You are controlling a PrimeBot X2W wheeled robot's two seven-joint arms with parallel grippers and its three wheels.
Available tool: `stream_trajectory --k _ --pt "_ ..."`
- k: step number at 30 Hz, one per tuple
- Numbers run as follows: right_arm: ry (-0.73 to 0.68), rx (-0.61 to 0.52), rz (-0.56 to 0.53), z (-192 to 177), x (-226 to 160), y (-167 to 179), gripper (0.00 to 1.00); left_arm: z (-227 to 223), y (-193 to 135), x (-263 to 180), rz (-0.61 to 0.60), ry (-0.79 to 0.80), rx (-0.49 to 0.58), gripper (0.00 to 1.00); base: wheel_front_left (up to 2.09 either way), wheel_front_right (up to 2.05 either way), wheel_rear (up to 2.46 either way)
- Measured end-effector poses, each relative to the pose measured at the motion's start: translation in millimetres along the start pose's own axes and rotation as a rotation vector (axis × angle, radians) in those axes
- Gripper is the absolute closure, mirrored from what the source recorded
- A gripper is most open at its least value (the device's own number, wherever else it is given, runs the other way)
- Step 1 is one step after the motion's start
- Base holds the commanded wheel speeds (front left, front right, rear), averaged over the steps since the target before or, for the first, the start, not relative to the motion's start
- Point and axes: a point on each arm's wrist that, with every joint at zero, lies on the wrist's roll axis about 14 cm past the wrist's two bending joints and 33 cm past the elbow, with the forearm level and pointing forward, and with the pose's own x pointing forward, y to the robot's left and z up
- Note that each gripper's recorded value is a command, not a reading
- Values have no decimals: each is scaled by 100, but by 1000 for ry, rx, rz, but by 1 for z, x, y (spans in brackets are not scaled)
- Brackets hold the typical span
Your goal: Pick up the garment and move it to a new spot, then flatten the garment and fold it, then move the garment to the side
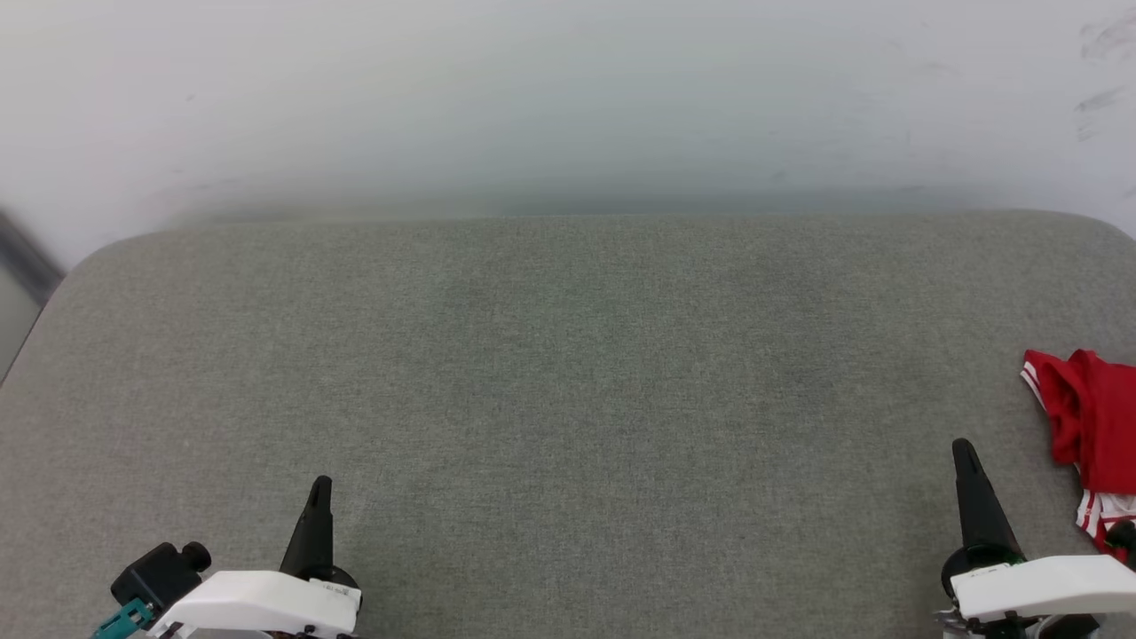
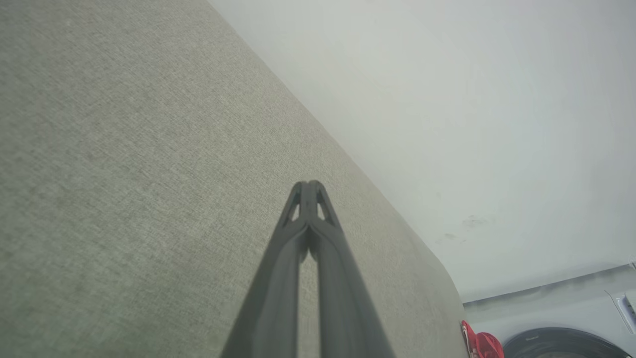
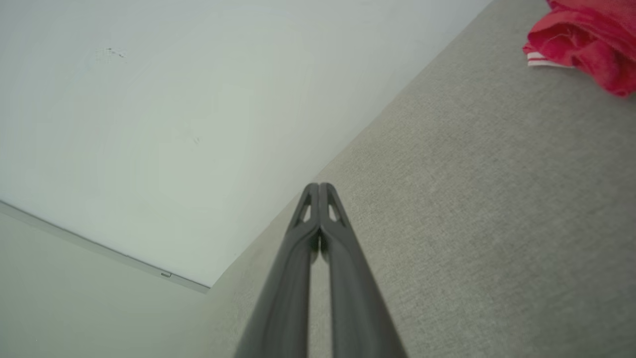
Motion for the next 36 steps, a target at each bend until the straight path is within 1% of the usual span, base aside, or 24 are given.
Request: stream_trajectory --k 21,36 --pt "20 233 -11 -1 7 0 100 3 -5 9 -19 17 -242 100 0 0 0" --pt "28 367 -12 0 10 0 100 5 -11 14 -40 29 -377 100 0 0 0"
